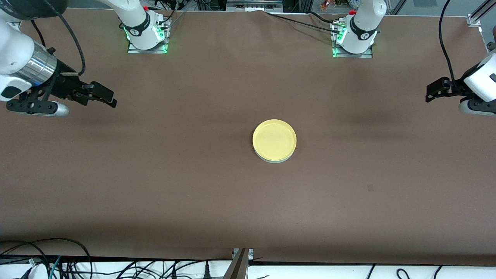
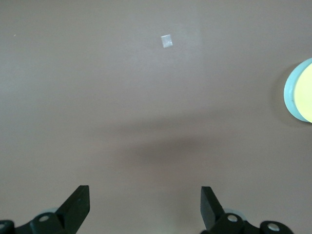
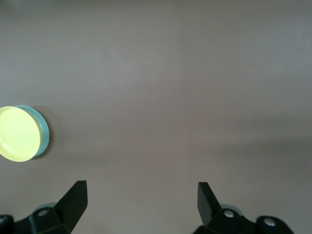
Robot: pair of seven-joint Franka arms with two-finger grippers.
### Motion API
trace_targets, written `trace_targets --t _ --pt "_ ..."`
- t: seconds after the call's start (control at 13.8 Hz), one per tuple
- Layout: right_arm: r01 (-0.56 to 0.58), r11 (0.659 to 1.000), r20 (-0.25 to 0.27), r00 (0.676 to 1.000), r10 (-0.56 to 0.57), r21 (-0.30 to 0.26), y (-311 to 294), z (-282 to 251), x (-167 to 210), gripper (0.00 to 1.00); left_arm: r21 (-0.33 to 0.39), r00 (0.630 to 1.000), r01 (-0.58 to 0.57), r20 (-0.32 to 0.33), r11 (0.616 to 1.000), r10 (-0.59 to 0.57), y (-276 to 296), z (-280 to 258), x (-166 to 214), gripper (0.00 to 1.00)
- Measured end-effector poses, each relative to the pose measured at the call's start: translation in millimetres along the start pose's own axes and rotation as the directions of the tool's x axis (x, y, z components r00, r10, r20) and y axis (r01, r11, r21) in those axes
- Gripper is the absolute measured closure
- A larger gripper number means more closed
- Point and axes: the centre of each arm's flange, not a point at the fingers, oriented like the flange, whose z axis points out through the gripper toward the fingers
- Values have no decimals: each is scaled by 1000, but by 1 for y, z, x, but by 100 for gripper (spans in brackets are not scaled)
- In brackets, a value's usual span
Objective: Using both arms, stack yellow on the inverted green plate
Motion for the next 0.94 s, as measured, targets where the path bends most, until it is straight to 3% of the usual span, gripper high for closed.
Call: trace_targets --t 0.14,0.36,0.94 --pt "25 1000 -10 1000 -25 -11 4 -7 -3 0 -4 999 -33 10 999 33 18 2 3 0" --pt "103 992 -21 994 -104 -73 3 -10 -5 0 -5 998 -65 22 998 65 37 5 6 0" --pt "128 988 -22 991 -130 -82 2 -11 -5 0 -3 999 -33 -2 999 33 20 -9 -2 0"
